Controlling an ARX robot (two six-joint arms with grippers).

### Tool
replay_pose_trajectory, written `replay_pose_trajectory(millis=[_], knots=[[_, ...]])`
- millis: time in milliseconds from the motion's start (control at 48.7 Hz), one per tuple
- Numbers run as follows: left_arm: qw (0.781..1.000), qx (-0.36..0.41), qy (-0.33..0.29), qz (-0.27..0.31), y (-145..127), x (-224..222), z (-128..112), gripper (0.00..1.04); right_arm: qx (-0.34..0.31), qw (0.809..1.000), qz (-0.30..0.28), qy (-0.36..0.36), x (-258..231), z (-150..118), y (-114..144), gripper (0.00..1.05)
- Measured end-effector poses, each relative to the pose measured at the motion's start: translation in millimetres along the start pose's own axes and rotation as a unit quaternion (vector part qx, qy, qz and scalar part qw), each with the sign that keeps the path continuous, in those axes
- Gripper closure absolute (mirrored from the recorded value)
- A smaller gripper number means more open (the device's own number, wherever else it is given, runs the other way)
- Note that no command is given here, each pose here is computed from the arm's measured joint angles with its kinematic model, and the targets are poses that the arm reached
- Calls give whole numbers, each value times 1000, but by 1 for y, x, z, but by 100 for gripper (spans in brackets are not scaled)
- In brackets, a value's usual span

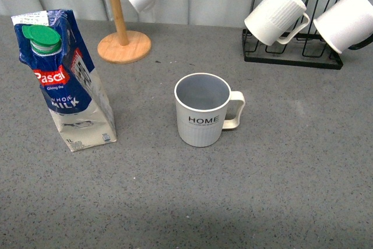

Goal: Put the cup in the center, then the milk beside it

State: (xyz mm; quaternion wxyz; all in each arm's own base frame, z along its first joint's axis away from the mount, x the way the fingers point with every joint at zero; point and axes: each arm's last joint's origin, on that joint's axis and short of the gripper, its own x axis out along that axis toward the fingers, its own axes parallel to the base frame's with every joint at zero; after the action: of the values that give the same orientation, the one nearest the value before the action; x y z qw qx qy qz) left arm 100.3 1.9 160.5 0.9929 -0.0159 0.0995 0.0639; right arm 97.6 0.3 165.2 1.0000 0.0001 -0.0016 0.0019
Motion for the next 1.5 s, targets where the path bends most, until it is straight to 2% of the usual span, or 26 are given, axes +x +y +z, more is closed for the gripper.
replay_pose_trajectory(millis=[308,513,698,1087,1293,1498], knots=[[999,-11,9,-34,-3,26,10,7,0,1000,0,0,0,0,0,9],[996,-2,29,-87,-23,63,16,7,0,1000,0,0,0,0,0,9],[991,19,75,-110,-42,94,6,7,0,1000,0,0,0,0,0,9],[982,43,142,-114,-60,125,-11,7,0,1000,0,0,0,0,0,9],[979,42,152,-130,-67,133,-10,7,0,1000,0,0,0,0,0,9],[981,38,153,-111,-70,144,-12,7,0,1000,0,0,0,0,0,9]])
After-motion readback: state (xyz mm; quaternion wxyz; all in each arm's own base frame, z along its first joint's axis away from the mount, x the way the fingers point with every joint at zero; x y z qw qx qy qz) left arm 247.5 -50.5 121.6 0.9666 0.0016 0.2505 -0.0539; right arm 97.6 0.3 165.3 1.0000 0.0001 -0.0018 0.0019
